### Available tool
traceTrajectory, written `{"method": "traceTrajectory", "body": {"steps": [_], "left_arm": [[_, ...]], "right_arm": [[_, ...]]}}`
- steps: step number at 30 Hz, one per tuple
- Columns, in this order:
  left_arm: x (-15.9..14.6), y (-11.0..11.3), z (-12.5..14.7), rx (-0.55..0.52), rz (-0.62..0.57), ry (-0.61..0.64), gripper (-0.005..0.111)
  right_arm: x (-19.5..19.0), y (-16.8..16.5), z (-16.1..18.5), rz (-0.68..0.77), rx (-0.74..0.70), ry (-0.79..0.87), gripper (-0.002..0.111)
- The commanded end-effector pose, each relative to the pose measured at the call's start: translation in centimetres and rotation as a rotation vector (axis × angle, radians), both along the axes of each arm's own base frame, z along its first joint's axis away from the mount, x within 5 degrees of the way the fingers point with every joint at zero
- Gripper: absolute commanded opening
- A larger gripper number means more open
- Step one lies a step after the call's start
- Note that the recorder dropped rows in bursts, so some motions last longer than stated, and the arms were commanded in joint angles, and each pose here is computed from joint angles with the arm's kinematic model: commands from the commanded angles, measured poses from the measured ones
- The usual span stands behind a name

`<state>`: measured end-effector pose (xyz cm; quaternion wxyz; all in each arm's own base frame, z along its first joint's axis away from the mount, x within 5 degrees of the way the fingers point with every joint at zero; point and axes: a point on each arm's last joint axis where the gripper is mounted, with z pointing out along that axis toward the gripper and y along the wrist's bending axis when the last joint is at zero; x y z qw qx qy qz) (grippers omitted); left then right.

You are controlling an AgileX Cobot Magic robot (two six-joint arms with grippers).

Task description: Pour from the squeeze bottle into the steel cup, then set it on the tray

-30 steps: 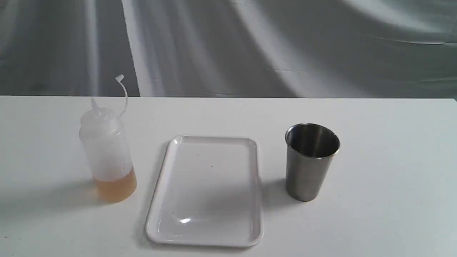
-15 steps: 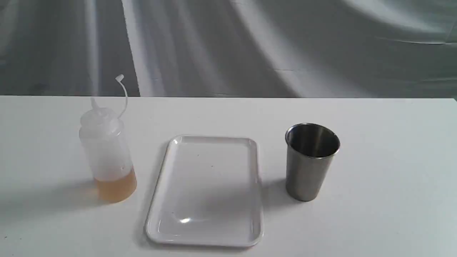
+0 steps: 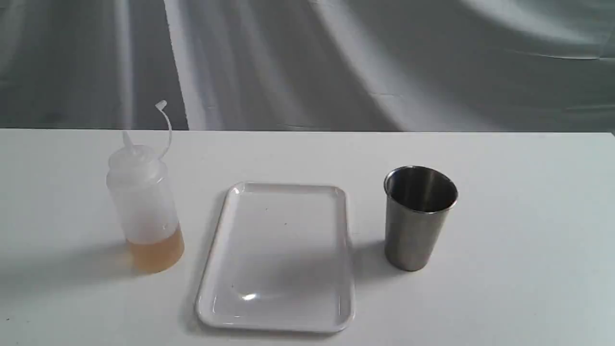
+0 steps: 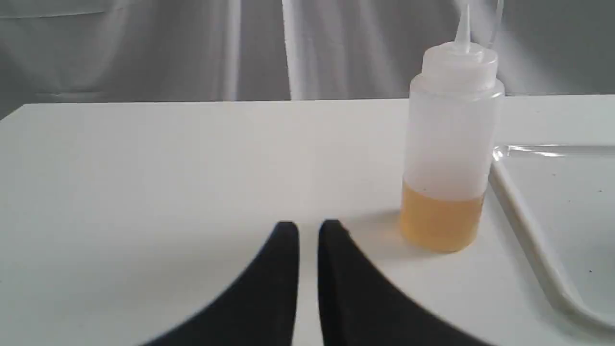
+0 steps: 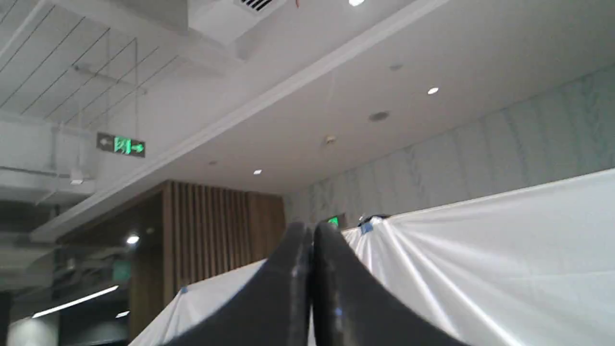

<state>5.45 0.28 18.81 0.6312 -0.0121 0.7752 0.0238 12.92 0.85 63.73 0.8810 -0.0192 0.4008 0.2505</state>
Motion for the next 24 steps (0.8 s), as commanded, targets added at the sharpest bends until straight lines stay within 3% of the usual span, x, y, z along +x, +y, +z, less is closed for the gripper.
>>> {"method": "traceTrajectory", "body": {"steps": [1, 7, 14, 24], "left_arm": [[0.0, 0.0, -0.1, -0.009, 0.000, -0.007, 0.008], [0.0, 0.0, -0.1, -0.009, 0.000, -0.007, 0.008], [0.0, 0.0, -0.1, -0.010, 0.001, -0.007, 0.008], [0.0, 0.0, -0.1, -0.009, 0.000, -0.007, 0.008]], "right_arm": [[-0.1, -1.3, 0.7, -0.120, 0.085, -0.013, 0.000], [1.1, -2.5, 0.4, -0.172, 0.182, 0.015, 0.000], [5.1, -2.8, -0.9, -0.172, 0.259, 0.101, 0.000], [12.9, -1.2, -4.7, -0.269, 0.129, 0.294, 0.000]]}}
